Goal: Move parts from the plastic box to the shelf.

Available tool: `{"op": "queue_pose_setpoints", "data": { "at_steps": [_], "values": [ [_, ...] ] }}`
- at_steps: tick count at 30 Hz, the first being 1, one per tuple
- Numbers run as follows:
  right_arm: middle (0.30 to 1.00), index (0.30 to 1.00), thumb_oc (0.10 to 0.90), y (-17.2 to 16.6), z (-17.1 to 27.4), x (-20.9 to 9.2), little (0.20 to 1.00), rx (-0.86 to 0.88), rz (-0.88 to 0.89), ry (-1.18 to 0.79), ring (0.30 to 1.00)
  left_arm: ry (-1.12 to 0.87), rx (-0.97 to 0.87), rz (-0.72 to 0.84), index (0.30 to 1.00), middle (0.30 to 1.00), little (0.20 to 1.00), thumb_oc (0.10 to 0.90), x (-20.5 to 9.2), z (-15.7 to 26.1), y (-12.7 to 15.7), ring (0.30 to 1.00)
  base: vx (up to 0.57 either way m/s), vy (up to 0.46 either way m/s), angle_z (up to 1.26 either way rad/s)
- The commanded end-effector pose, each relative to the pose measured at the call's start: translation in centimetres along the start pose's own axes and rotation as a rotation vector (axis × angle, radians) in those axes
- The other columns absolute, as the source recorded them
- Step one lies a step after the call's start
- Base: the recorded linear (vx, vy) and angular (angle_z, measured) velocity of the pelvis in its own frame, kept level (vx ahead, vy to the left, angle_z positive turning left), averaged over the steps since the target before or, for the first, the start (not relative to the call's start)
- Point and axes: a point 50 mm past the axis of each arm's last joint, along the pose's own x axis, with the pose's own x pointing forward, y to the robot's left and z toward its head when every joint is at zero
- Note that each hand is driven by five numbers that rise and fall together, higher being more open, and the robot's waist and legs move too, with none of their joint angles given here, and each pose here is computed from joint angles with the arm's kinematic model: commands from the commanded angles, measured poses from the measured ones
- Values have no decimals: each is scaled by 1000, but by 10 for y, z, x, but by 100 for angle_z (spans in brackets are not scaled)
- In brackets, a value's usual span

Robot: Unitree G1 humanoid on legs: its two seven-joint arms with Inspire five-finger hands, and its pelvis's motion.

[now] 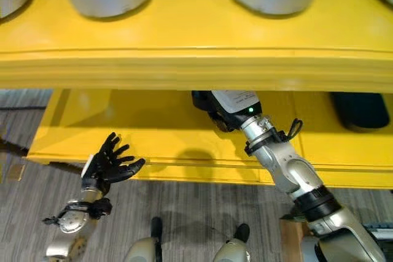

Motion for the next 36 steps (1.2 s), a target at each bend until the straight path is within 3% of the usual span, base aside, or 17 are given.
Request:
{"op": "queue_pose_setpoints", "data": {
  "at_steps": [1,8,16,27,36],
  "values": [
    [300,300,400,-76,0,34,300,-96,-378,-25,300,-54,-35,11,1000,1000,1000,900,-8,8,-1,1000,-86,74,0],
    [300,300,400,-95,-29,39,300,-165,-443,99,300,-96,-5,13,1000,1000,1000,900,-5,18,2,1000,-78,38,2],
    [300,300,400,-96,-58,32,300,-202,-405,215,300,-118,14,38,1000,1000,1000,900,-1,23,4,1000,-71,-1,0],
    [300,300,400,-65,-79,9,300,-188,-261,301,300,-161,-3,118,1000,1000,1000,900,2,28,10,1000,-33,-5,-2],
    [300,300,400,-46,-73,7,300,-56,-347,376,300,-155,-16,126,1000,1000,1000,900,2,25,7,1000,5,-2,-3]
  ]
}}
